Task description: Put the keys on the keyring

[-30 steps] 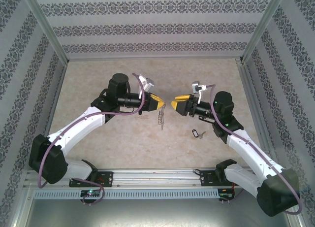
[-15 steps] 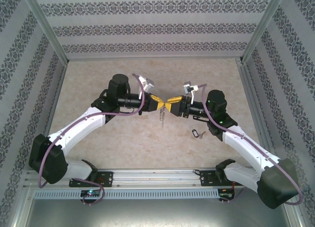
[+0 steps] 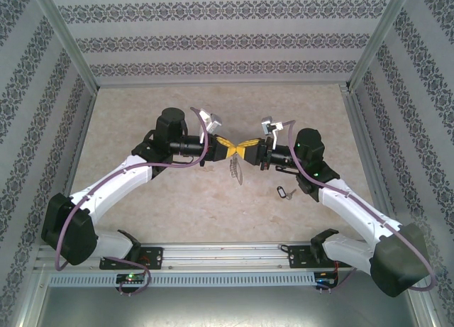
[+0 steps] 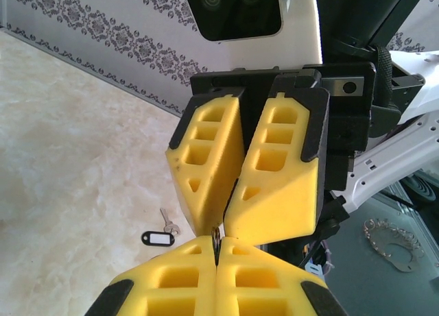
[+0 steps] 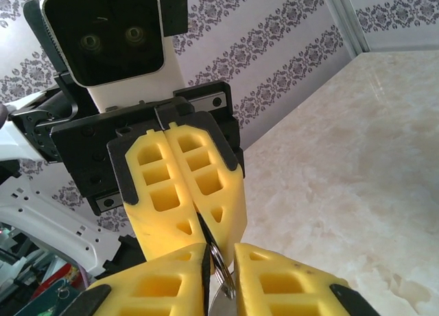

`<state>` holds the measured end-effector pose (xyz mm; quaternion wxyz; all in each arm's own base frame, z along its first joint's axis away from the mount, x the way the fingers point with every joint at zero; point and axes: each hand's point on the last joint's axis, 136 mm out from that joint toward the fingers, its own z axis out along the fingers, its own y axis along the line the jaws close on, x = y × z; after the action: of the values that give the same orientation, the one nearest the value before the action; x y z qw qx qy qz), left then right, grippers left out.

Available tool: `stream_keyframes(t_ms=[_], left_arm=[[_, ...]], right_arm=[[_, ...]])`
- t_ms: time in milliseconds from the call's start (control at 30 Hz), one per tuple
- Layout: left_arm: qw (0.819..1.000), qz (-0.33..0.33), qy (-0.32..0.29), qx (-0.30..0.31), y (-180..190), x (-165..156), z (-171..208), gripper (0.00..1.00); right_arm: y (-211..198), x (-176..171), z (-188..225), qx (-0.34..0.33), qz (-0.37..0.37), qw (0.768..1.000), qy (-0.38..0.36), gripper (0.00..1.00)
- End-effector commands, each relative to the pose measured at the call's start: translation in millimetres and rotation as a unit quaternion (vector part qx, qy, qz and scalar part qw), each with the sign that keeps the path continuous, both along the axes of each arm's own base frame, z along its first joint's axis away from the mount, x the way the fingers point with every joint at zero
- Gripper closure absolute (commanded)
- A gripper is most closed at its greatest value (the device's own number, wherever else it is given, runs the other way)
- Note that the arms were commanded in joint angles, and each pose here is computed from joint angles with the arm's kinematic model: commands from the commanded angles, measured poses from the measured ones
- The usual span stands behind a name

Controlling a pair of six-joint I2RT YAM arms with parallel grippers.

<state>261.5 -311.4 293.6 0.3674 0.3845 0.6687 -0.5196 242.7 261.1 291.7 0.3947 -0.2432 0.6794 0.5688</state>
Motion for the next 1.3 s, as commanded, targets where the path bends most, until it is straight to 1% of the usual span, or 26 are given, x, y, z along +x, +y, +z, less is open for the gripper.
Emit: stream_keyframes(t_ms=[0, 100, 167, 233, 300, 400, 500, 667, 700, 900, 1000, 1100, 1267], left_arm=[[0.999, -0.007, -0.031, -0.026, 2, -7, 22, 1.0], [0.999, -0.004, -0.034, -0.027, 3, -6, 23, 1.0], [0.999, -0.004, -0.035, -0.027, 3, -6, 23, 1.0], [0.999, -0.004, -0.036, -0.028, 2, -6, 24, 1.0], [0.999, -0.004, -0.037, -0.028, 3, -5, 24, 1.0], [0.999, -0.005, -0.036, -0.029, 2, -5, 24, 1.0], [0.999, -0.005, -0.033, -0.03, 1, -5, 24, 1.0], [0.999, -0.004, -0.034, -0.031, 1, -3, 24, 1.0], [0.999, -0.004, -0.035, -0.032, 0, -3, 25, 1.0], [0.999, -0.002, -0.037, -0.035, -1, -2, 27, 1.0], [0.998, 0.007, -0.039, -0.04, -1, 1, 29, 0.93], [0.997, 0.033, -0.047, -0.046, 2, 6, 35, 0.81], [0.986, 0.117, -0.093, -0.074, 21, 17, 54, 0.65]], right_arm=[[5, -6, 18, 0.012, 0.022, 0.999, -0.035, 0.82], [5, -7, 15, 0.01, 0.023, 0.999, -0.031, 0.8], [5, -7, 12, 0.007, 0.021, 0.999, -0.028, 0.74], [4, -8, 9, 0.004, 0.02, 0.999, -0.028, 0.74], [3, -9, 7, 0.003, 0.018, 0.999, -0.026, 0.78], [3, -8, 9, 0.005, 0.016, 0.999, -0.03, 0.8], [4, -8, 12, 0.008, 0.02, 0.999, -0.034, 0.89], [6, -10, 14, 0.01, 0.031, 0.999, -0.035, 0.99], [6, -10, 14, 0.01, 0.033, 0.999, -0.035, 1.0], [5, -10, 11, 0.009, 0.029, 0.999, -0.037, 1.0], [2, -6, 11, 0.008, 0.01, 0.999, -0.045, 1.0], [-3, -3, 14, 0.012, -0.006, 0.999, -0.053, 1.0], [-13, 2, 20, 0.02, -0.028, 0.998, -0.06, 1.0]])
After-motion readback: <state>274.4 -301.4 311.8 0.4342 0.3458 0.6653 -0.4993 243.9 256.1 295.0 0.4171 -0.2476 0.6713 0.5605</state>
